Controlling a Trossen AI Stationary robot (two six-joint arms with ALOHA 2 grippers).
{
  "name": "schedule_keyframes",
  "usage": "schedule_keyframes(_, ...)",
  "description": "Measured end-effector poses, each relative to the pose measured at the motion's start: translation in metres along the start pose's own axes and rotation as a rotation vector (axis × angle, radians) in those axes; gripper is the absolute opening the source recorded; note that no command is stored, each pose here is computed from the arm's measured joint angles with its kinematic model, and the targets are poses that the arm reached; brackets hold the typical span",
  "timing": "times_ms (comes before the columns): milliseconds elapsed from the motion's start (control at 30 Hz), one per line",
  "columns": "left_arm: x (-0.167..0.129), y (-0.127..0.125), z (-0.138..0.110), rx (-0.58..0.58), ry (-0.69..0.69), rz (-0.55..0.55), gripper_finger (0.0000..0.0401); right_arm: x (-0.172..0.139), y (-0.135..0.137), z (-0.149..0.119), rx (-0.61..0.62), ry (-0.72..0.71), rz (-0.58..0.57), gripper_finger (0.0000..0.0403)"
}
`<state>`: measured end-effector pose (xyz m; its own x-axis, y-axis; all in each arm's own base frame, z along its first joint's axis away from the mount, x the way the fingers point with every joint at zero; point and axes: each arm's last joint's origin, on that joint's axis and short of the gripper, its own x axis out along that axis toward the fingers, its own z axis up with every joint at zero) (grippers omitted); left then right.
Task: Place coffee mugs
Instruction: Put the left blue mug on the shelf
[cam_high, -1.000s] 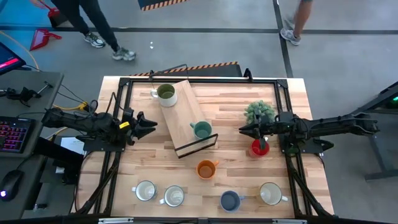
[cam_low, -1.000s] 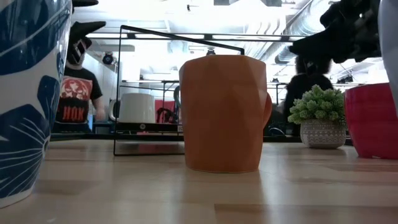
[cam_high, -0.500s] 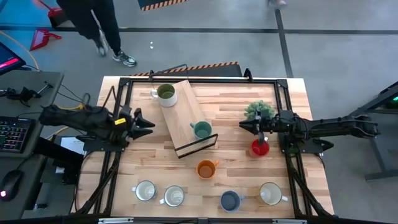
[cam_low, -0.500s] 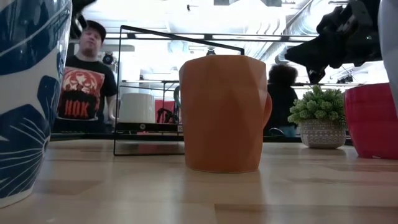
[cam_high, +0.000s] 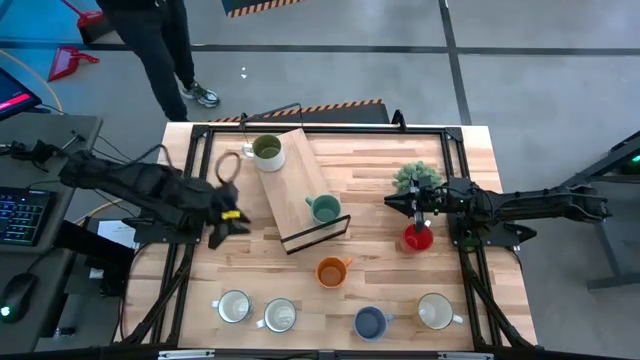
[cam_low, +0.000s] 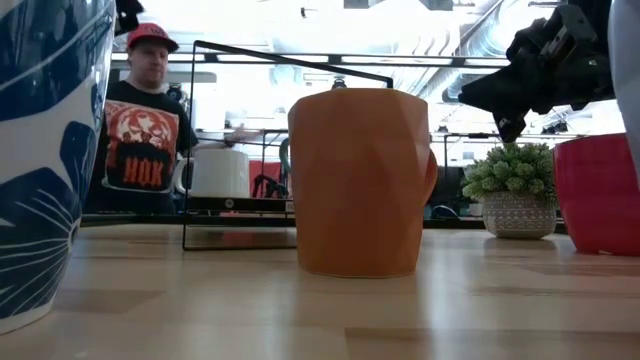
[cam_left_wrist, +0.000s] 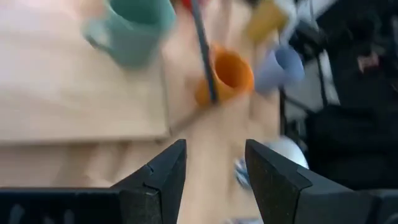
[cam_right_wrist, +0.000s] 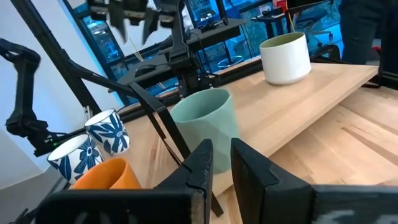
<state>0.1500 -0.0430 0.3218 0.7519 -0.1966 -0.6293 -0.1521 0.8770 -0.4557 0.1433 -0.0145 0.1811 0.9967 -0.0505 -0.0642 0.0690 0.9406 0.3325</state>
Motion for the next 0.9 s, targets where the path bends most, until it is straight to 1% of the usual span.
schedule_keyframes(167, 0.017, -0.023, 0.003, -0.023, 0.173, -0.13, 0.0152, 0.0, 0.0, -0.001, -0.001, 0.005, -0.002, 0.0039)
schedule_keyframes(300, 0.028, -0.035, -0.004, -0.041, 0.273, -0.162, 0.0152, 0.0, 0.0, -0.001, -0.002, 0.012, -0.004, 0.0039)
schedule_keyframes(500, 0.046, -0.046, -0.024, -0.094, 0.446, -0.09, 0.0152, 0.0, -0.001, -0.002, 0.001, 0.017, -0.006, 0.0039)
schedule_keyframes(667, 0.063, -0.058, -0.04, -0.101, 0.536, -0.046, 0.0152, 0.0, -0.001, -0.004, 0.007, 0.04, -0.013, 0.0039)
schedule_keyframes(833, 0.082, -0.067, -0.059, -0.081, 0.633, 0.029, 0.0152, 0.0, -0.001, -0.004, 0.007, 0.044, -0.015, 0.0039)
schedule_keyframes(900, 0.088, -0.068, -0.066, -0.093, 0.672, 0.08, 0.0152, 0.0, -0.001, -0.004, 0.007, 0.038, -0.013, 0.0039)
